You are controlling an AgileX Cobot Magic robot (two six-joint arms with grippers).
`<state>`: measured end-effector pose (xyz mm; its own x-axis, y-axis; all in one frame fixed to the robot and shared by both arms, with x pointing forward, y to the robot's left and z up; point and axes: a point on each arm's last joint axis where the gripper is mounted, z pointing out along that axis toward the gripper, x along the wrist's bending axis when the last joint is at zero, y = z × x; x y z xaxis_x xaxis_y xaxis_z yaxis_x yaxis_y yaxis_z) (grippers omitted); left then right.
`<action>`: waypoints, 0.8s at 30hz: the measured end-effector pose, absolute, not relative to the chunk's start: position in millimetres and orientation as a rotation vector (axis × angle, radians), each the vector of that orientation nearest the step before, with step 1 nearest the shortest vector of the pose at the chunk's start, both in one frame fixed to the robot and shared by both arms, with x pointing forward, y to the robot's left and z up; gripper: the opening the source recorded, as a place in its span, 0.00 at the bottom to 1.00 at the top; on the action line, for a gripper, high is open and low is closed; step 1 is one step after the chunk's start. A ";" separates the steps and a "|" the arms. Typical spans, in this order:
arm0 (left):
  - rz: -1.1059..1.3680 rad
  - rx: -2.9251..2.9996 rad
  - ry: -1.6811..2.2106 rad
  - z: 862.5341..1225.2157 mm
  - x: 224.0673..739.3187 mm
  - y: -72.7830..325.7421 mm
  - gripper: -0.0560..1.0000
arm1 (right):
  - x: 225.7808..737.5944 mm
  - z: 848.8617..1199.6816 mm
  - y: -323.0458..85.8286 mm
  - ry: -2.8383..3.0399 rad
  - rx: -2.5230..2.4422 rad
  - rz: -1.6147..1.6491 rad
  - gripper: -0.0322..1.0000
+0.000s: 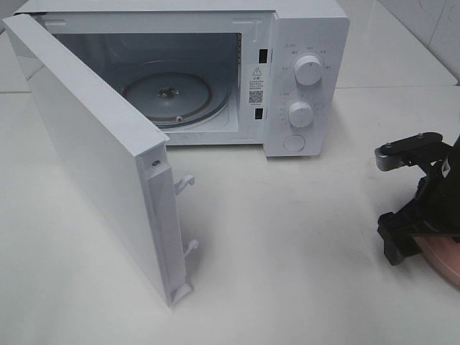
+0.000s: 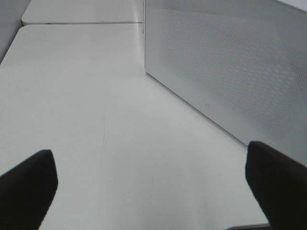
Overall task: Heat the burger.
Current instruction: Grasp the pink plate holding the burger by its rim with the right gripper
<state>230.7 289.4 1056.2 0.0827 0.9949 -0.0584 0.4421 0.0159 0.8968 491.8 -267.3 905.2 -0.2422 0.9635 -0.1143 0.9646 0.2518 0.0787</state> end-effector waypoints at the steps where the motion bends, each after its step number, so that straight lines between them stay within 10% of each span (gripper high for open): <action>1: 0.858 1.547 1.477 1056.2 230.7 289.4 0.99 | 491.8 905.2 -267.3 2.372 1.841 -0.012 0.94; 24: 0.858 1.547 1.477 1056.2 230.7 289.4 0.99 | 498.7 886.2 -270.8 2.360 1.866 -0.013 0.88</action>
<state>230.7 289.4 1056.2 0.0827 0.9949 -0.0584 0.4421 0.0159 0.8968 498.7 -270.8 886.2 -0.2253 0.9682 -0.1091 0.9693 0.2341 0.0757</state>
